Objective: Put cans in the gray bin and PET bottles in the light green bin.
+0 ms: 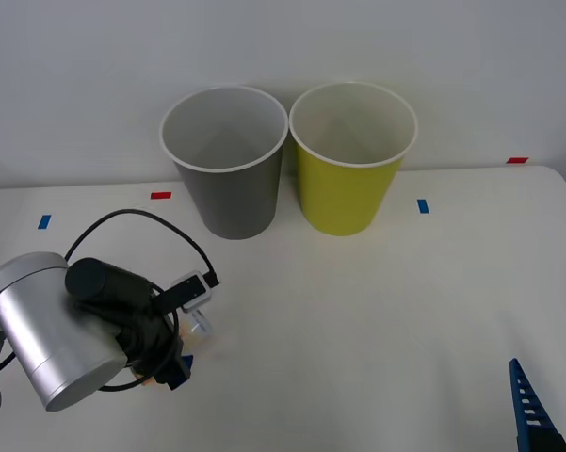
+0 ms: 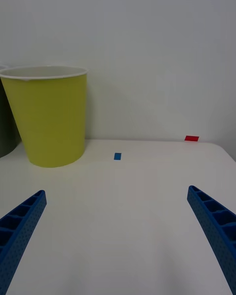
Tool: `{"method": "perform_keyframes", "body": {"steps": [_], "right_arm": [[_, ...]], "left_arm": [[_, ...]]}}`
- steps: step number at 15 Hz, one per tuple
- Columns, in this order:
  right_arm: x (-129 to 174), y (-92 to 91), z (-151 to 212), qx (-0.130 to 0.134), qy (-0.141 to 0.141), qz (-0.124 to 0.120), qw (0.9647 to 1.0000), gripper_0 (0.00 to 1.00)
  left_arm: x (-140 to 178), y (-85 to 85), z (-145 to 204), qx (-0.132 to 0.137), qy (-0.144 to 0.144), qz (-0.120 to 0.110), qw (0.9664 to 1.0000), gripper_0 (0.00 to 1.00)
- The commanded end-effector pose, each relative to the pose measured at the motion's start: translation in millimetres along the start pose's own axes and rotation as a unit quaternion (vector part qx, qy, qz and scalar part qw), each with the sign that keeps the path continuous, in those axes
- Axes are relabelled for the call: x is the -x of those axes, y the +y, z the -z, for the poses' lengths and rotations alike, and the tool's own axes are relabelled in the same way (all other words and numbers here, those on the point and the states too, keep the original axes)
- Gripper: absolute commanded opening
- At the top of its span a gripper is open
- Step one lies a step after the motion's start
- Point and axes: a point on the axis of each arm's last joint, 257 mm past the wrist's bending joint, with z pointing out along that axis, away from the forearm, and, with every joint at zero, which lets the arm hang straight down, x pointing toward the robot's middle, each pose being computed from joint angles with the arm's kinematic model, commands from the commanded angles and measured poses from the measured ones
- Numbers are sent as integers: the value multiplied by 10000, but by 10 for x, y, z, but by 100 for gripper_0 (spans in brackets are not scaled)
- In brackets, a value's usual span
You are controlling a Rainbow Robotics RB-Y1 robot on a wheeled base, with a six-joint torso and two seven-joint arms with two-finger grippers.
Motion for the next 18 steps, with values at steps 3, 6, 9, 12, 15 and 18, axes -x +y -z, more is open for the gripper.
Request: {"method": "perform_keyframes", "body": {"steps": [3,6,9,12,15,18], "right_arm": [[0,0,0,0,0,0,10000,100],[0,0,0,0,0,0,10000,100],[0,0,0,0,0,0,10000,100],[0,0,0,0,0,0,10000,100],[0,0,0,0,0,0,10000,100],[0,0,0,0,0,0,10000,100]], "left_arm": [[28,-102,-76,-179,243,146,9994,100],[74,-83,-148,-210,287,192,9992,100],[117,-89,-278,-232,434,220,9985,100],[131,-75,-370,-268,556,435,9971,100],[111,-104,-375,-306,705,803,9938,100],[132,-178,-348,-466,733,1037,9908,100]]}}
